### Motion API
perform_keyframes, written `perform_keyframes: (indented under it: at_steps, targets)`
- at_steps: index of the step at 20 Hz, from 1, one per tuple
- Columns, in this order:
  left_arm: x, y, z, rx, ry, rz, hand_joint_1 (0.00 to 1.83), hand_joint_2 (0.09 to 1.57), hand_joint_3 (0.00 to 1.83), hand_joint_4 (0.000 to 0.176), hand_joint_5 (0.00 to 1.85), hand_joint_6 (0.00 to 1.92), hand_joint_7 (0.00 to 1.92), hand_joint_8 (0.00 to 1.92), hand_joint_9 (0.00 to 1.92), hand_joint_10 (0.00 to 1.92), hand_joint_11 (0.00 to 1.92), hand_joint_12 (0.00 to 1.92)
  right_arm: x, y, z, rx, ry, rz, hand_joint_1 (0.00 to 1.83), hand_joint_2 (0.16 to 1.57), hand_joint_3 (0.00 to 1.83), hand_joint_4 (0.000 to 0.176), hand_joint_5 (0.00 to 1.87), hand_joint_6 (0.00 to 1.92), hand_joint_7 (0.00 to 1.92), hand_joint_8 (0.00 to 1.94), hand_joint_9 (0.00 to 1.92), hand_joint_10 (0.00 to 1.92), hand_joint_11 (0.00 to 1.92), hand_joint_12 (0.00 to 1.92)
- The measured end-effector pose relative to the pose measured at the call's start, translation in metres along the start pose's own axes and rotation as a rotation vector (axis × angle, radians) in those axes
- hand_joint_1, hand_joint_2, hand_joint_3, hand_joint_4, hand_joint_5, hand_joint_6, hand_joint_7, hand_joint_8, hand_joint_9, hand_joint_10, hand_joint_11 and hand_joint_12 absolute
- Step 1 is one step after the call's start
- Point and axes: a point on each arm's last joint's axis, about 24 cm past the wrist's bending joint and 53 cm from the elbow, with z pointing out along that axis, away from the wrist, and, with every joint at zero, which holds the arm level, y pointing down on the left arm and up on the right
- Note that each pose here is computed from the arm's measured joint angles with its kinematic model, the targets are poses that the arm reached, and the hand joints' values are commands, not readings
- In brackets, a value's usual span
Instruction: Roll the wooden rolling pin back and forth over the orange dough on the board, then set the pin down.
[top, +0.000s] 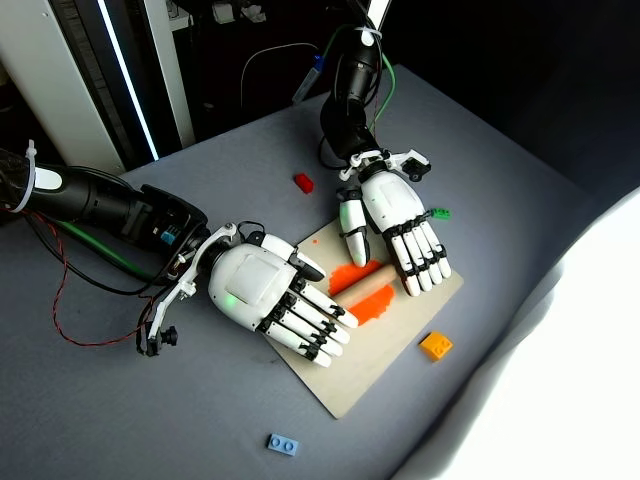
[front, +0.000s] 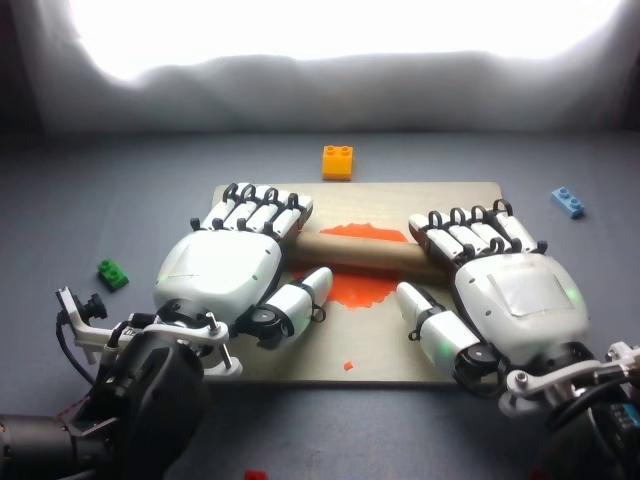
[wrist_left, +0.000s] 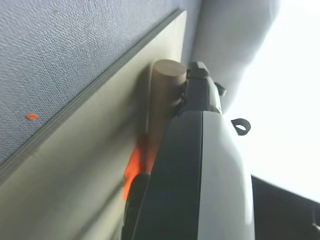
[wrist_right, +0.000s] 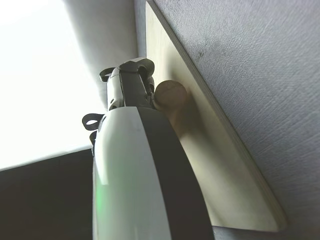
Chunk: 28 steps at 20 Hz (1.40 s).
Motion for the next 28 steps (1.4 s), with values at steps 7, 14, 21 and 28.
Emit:
perform_keyframes:
  at_steps: [7, 14, 21, 28]
  targets:
    - [-0.002, 0.001, -0.008, -0.006, 0.009, 0.004, 0.0, 1.53, 0.0, 0.0, 0.17, 0.0, 0.19, 0.0, 0.12, 0.0, 0.0, 0.1, 0.003, 0.001, -0.003, 0.003, 0.006, 0.0, 0.0, 1.57, 0.01, 0.0, 0.34, 0.01, 0.35, 0.0, 0.26, 0.01, 0.0, 0.58]
    - [-0.002, 0.002, -0.012, -0.011, 0.021, 0.011, 0.0, 1.53, 0.0, 0.0, 0.16, 0.0, 0.19, 0.0, 0.12, 0.01, 0.0, 0.11, 0.003, 0.001, -0.006, 0.004, 0.003, -0.004, 0.0, 1.56, 0.01, 0.0, 0.33, 0.01, 0.36, 0.01, 0.27, 0.01, 0.0, 0.57]
    - [0.0, 0.002, -0.02, -0.015, 0.037, 0.012, 0.0, 1.53, 0.0, 0.0, 0.18, 0.01, 0.2, 0.0, 0.13, 0.01, 0.0, 0.11, 0.004, 0.002, -0.008, 0.004, 0.005, -0.009, 0.0, 1.57, 0.02, 0.0, 0.33, 0.01, 0.35, 0.01, 0.28, 0.02, 0.0, 0.6]
    - [0.001, 0.0, -0.028, -0.004, 0.041, 0.022, 0.0, 1.53, 0.0, 0.0, 0.19, 0.01, 0.21, 0.0, 0.14, 0.0, 0.0, 0.12, 0.003, 0.002, -0.011, 0.0, 0.001, -0.015, 0.0, 1.57, 0.01, 0.0, 0.35, 0.01, 0.36, 0.0, 0.28, 0.01, 0.0, 0.61]
